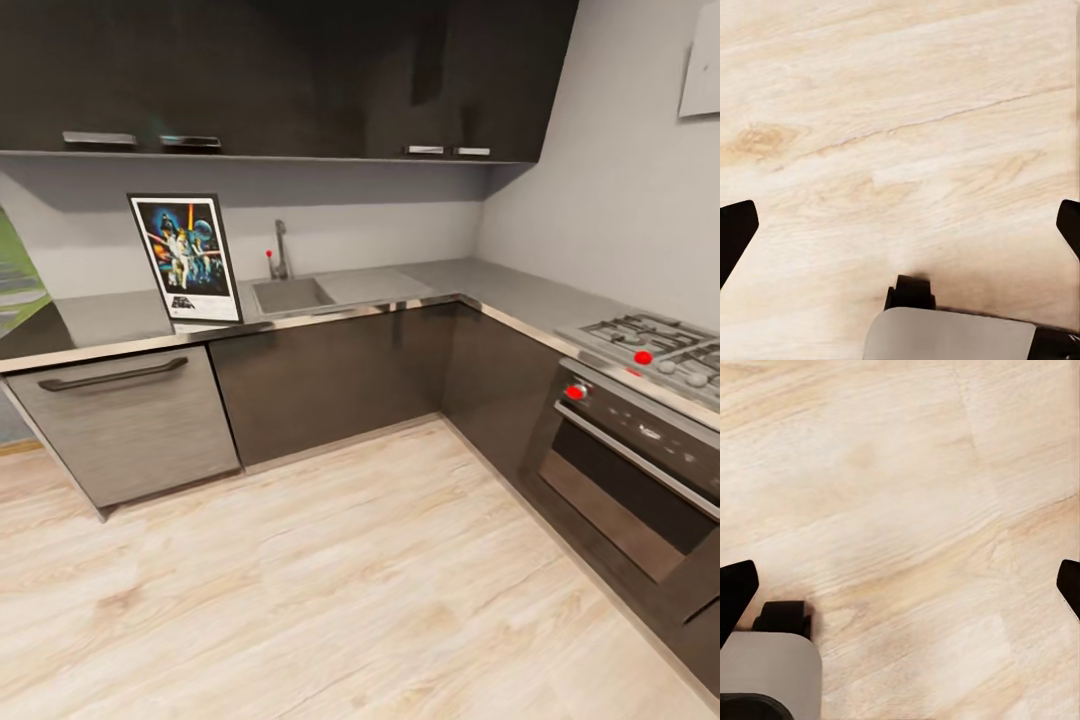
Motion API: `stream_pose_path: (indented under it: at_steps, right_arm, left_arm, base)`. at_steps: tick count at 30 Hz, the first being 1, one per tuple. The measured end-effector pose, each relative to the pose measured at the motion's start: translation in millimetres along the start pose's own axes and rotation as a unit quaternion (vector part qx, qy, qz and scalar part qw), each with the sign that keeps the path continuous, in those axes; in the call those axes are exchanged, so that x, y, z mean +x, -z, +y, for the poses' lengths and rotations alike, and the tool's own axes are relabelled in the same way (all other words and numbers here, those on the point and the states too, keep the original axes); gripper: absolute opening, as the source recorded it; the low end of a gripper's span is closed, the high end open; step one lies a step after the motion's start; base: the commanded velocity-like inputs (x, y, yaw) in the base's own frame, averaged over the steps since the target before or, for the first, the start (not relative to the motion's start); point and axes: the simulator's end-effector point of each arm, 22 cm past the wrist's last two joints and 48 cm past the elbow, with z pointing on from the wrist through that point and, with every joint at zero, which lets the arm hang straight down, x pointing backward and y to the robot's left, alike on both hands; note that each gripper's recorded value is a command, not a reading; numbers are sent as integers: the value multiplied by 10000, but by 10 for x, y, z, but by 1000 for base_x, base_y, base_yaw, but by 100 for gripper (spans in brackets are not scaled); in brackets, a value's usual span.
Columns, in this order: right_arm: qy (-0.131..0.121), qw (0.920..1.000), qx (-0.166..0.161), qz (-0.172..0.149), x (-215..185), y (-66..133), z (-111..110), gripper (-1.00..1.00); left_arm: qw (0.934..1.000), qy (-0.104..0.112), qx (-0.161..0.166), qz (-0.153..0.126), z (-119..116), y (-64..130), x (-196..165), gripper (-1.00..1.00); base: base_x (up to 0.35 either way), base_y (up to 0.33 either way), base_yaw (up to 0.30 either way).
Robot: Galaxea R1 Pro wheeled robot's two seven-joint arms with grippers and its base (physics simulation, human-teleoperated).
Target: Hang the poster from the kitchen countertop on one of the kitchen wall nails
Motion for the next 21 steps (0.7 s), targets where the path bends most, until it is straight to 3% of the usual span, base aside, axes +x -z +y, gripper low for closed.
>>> stream_pose_path:
  at_steps: [11, 21]
  right_arm:
    - [-11, 10000, -4, -2, -4, 3, 19, 100]
    - [-8, 10000, -5, 29, 23, 1, 32, 100]
  left_arm:
    - [10000, 2, 0, -2, 0, 0, -1, 100]
    - [10000, -4, -5, 33, 4, -4, 29, 100]
  base:
    - [335, -7, 8]
    - [337, 0, 160]
